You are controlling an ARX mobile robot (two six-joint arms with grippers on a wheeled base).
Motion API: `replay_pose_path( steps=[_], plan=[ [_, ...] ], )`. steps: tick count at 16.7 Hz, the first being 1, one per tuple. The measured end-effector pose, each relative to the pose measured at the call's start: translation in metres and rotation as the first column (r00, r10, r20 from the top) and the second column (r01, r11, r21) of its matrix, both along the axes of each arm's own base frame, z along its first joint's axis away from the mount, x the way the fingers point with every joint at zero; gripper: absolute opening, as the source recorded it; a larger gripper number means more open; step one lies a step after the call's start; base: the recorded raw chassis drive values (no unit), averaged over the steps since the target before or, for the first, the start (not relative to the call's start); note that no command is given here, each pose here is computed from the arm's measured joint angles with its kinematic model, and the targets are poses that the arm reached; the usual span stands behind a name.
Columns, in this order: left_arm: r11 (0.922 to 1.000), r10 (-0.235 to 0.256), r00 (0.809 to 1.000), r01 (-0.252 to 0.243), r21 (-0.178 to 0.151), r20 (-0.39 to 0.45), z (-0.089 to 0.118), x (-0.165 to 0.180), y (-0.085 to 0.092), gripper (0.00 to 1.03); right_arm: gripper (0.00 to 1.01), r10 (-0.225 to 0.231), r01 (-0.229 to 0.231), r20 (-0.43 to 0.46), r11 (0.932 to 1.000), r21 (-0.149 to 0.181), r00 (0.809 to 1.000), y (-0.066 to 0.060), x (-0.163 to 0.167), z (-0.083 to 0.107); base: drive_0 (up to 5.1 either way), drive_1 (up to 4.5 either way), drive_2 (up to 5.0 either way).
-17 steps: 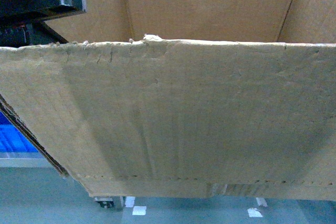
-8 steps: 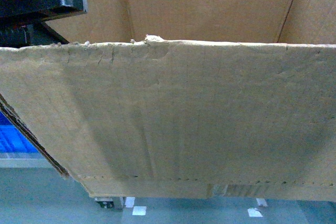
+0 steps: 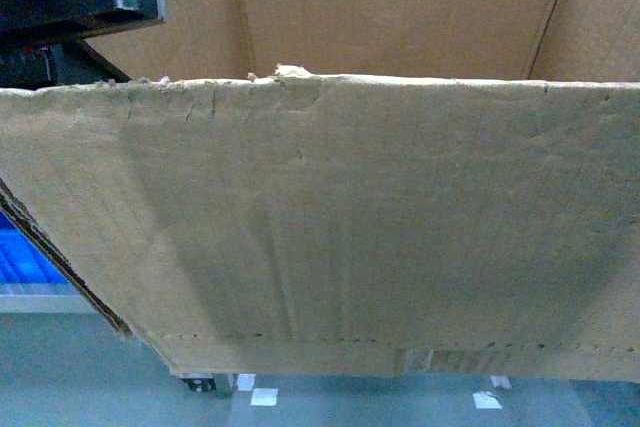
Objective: Sort boxes to right shelf from conveyor
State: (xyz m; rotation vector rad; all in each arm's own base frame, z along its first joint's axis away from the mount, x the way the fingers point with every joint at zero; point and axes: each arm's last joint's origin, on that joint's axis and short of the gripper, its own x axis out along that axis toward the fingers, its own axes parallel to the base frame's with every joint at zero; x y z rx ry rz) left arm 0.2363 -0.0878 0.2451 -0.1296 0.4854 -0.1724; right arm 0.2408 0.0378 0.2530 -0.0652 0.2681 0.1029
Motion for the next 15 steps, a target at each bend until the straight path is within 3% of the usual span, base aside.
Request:
replay_pose_path(
  steps=[15],
  plan=[
    [1.0, 0.0, 1.0, 0.0, 0.0, 0.001, 0.0, 0.0, 0.0, 0.04, 0.03, 0.001, -0.001, 0.002, 1.0, 0.001, 1.0, 0.0, -0.0001, -0.0001, 0.0, 0.0, 0.0]
  ],
)
